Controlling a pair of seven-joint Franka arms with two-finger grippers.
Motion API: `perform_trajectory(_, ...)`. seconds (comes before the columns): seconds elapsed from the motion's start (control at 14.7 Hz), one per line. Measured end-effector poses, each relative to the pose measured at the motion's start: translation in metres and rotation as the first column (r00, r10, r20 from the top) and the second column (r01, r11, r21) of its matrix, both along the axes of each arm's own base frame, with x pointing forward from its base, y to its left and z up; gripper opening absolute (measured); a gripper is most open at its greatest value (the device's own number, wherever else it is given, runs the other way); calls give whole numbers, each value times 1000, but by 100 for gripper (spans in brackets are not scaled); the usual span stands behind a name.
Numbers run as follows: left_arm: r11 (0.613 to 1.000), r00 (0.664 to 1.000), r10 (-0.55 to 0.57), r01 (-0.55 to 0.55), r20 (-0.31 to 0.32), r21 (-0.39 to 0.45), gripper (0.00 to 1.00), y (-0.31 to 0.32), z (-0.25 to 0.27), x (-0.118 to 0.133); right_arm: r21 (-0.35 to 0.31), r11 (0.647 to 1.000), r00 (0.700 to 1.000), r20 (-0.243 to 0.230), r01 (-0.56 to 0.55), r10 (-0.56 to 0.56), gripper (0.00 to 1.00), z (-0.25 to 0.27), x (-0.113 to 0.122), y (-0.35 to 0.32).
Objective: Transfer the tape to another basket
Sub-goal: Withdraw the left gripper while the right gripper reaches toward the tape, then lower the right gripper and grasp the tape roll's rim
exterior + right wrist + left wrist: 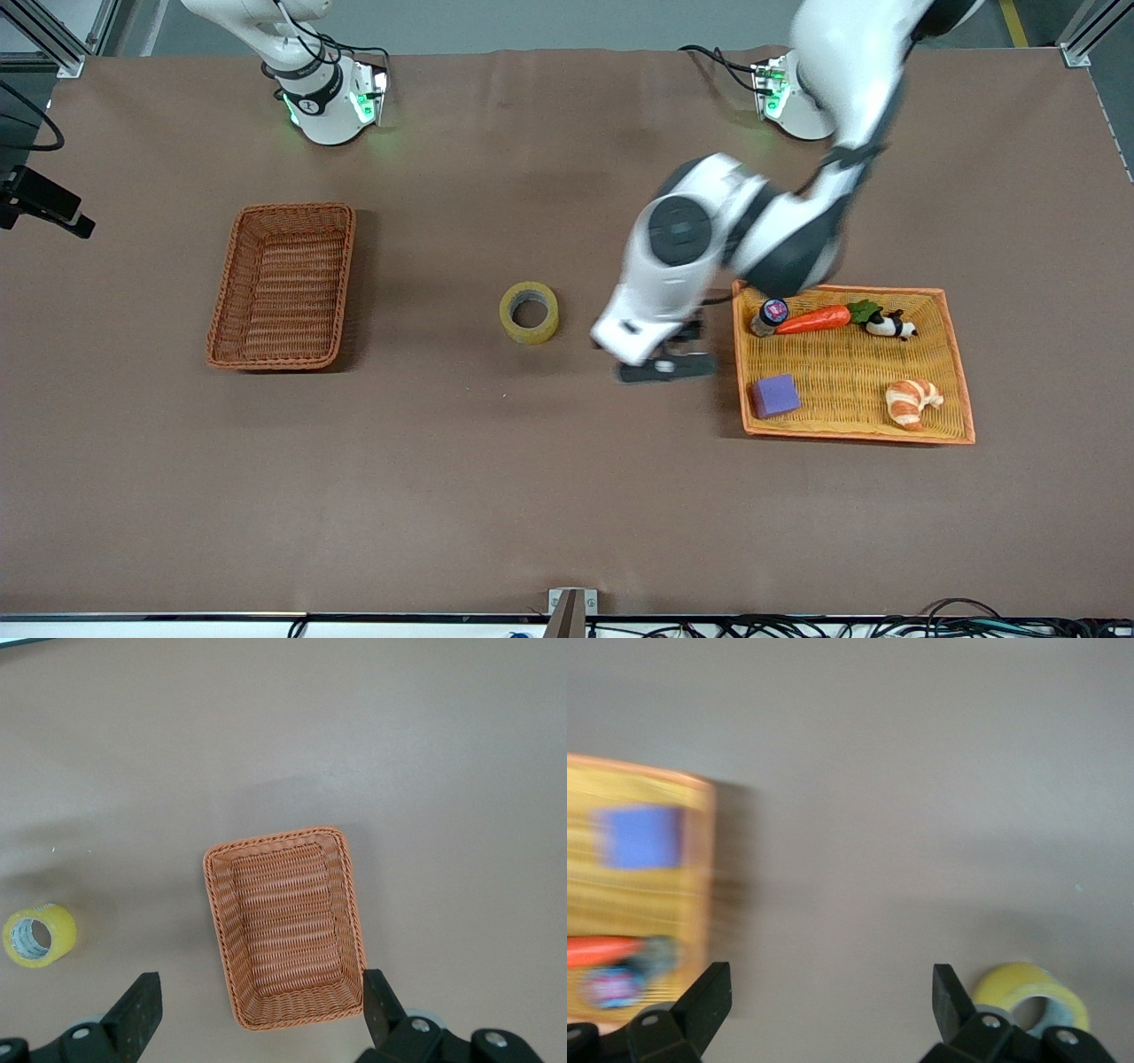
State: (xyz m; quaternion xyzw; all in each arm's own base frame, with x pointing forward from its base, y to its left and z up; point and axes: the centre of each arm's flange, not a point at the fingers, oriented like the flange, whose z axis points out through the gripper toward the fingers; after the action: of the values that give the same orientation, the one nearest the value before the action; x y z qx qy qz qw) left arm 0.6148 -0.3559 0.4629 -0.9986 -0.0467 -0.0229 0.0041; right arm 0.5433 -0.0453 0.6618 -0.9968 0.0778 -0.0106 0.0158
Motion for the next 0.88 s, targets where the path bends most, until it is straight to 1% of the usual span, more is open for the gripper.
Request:
perform_trajectory(0.14,1000,1000,7,-7,11,30,100,80,67,7,8,1000,1000,1,-4,4,100,-1,1,3)
perform_trajectory(0.27,998,1000,11,-11,12,54,100,140,114,1,48,998,999,0,-38,39,100,-8,8,24)
perform_trajectory(0.34,998,1000,11,-13,19,61,100,161,132,-3,58,996,998,-8,-64,65,100,-16,14,47)
perform_trajectory(0.48,997,998,41,-43,42,67,100,190,160,-12,65,996,998,-8,-62,63,100,-43,28,115)
perform_trajectory(0.54,995,997,66,-69,36,73,100,206,168,-16,66,996,998,-8,-66,67,100,-63,32,157)
perform_trajectory(0.68,993,997,81,-80,-8,88,100,240,172,-20,64,994,996,-24,-84,86,100,-111,29,242)
perform_trajectory(0.88,995,999,25,-22,-25,93,100,256,178,-24,48,994,993,-57,-103,105,100,-186,16,343)
